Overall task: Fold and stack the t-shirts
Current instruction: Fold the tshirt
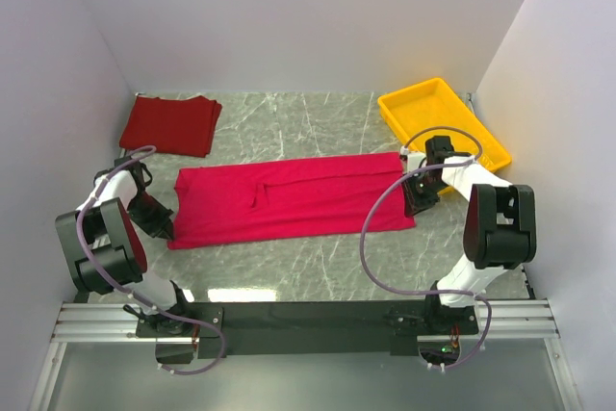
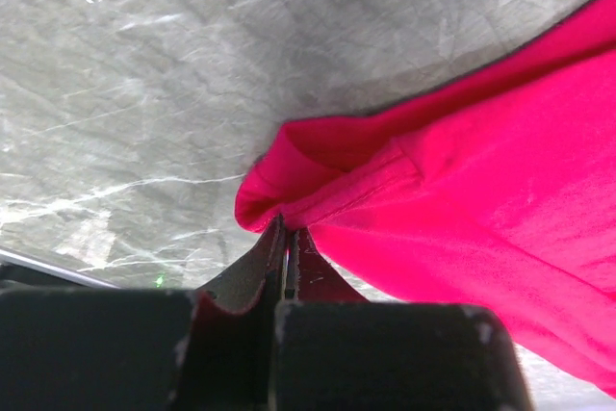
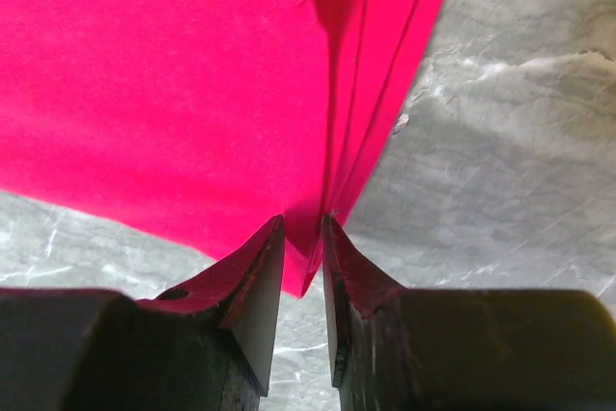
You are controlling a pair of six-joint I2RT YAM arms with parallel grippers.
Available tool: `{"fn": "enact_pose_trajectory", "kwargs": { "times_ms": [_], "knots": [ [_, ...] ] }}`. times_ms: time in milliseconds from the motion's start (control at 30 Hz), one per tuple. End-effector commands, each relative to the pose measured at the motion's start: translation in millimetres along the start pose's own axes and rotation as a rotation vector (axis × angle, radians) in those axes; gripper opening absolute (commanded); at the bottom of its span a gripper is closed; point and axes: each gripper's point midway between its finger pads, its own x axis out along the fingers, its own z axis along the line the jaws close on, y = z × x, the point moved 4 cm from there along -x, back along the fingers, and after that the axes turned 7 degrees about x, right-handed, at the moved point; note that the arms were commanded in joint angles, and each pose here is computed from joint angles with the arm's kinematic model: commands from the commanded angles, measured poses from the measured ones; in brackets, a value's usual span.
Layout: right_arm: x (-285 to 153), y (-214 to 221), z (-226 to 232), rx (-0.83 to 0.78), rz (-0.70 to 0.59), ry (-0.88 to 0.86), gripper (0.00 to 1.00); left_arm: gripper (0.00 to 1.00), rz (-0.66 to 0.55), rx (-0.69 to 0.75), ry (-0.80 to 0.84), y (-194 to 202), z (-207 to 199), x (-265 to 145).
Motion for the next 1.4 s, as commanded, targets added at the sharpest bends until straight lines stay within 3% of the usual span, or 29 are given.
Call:
{"fn": "enact_pose_trajectory", "kwargs": {
  "times_ms": [0,433,533,600,633,967,1367],
  "knots": [
    [-21,-14,5,-0.016,-0.07,-0.018,0.3,0.01,-0.015,0.024,0.046,-5,-6,-2],
    [-15,-2,8,0.019,-0.011,-0.036,0.28,0.01,0.005,0.037,0.071,2,-6,2],
    [-11,0,7,0.031,0.001,-0.038,0.2,0.01,-0.003,0.038,0.071,0,-6,0],
    [-12,2,8,0.03,0.0,-0.037,0.02,0.01,-0.017,0.035,0.058,-1,-5,-1],
    [-13,3,8,0.029,0.0,-0.037,0.0,0.01,-0.027,0.032,0.056,-3,-5,-3],
    [-42,26,-5,0.017,-0.059,-0.033,0.0,0.01,-0.168,-0.032,0.005,-18,8,-30],
    [-20,45,-14,0.006,0.045,-0.018,0.0,0.01,-0.01,-0.005,0.018,-4,6,6]
  ]
}}
